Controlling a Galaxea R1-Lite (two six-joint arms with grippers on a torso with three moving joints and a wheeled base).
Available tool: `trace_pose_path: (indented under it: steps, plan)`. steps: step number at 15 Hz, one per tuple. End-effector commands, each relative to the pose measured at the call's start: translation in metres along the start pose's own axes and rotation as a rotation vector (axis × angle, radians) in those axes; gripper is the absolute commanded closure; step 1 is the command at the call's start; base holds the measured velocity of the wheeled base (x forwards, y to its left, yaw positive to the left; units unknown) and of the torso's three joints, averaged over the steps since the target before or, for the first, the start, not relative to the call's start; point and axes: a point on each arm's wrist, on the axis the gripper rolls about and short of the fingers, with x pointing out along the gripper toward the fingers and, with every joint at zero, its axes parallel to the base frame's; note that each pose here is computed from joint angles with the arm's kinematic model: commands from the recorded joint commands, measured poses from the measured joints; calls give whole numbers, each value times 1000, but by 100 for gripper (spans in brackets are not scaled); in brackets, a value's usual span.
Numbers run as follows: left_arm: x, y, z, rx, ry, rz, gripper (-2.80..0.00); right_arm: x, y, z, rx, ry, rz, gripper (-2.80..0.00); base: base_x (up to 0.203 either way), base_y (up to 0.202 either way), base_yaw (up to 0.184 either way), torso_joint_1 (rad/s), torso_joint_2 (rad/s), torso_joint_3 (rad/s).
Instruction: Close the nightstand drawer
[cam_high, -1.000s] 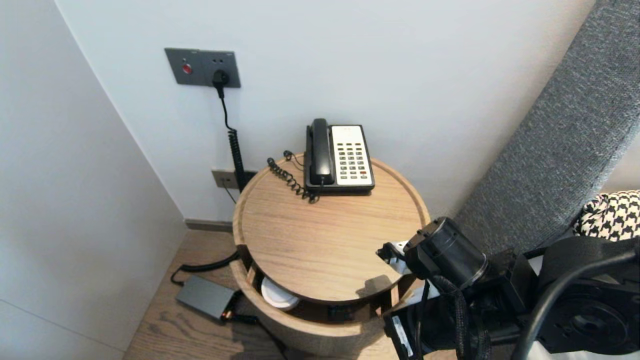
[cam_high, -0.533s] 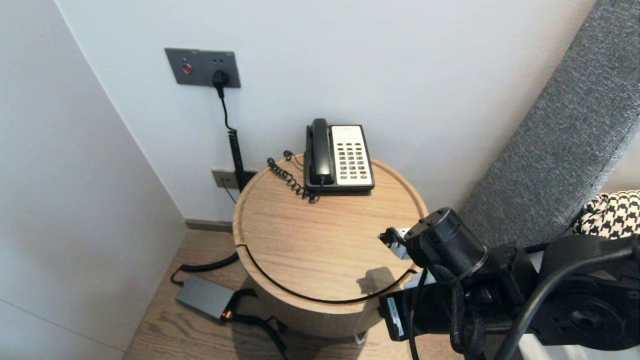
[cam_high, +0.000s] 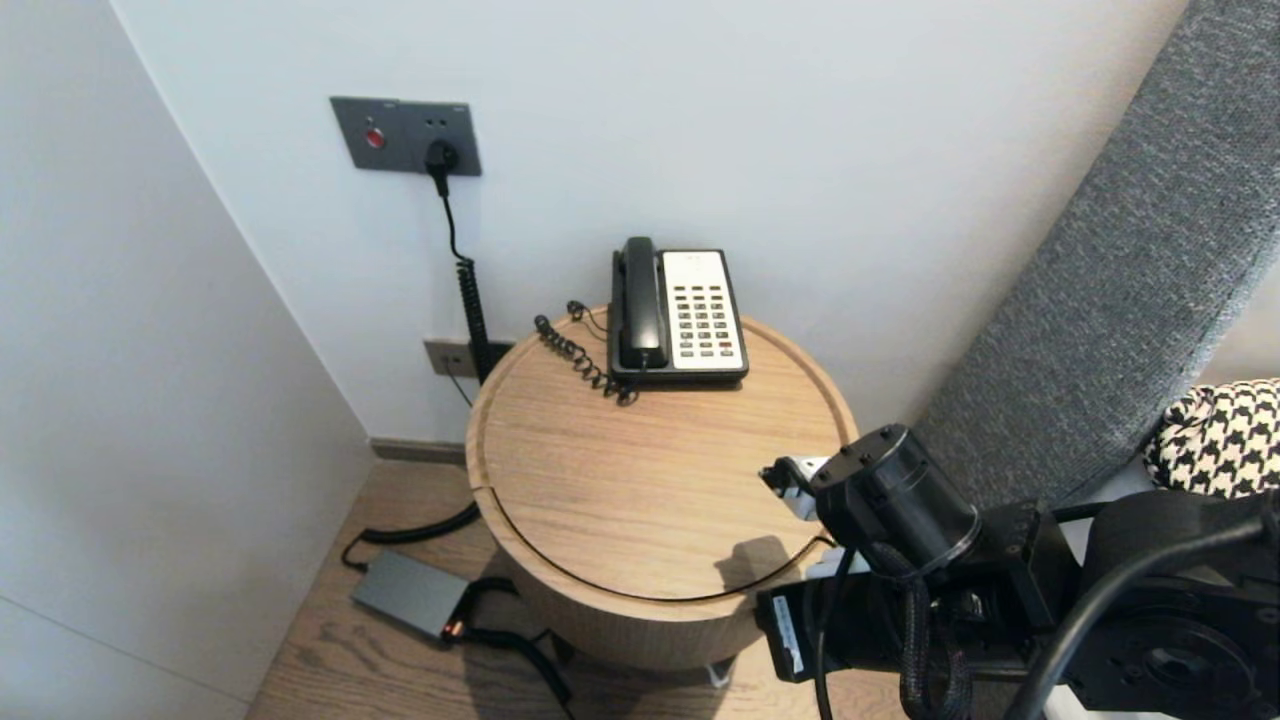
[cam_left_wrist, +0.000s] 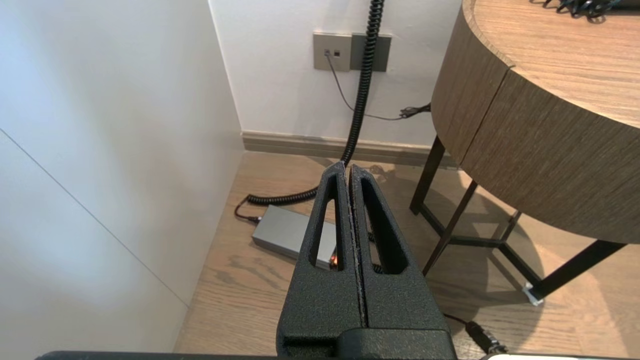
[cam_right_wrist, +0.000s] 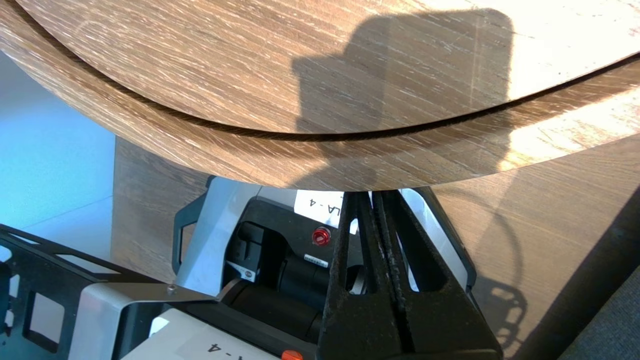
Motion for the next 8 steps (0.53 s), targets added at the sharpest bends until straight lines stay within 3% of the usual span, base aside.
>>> trace_pose_path:
  steps: [1,4,8]
  plan:
    - [0,0,-3,0,7,1,0,0,-1,-3,1,14,-6,0,0,0,0,0,0,0]
    - [0,0,-3,0,7,1,0,-4,-4,-10,-7,26,-8,0,0,0,0,0,0,0]
    - [0,0,-3,0,7,1,0,-1,-12,-31,-107,95,-30,0,0,0,0,0,0,0]
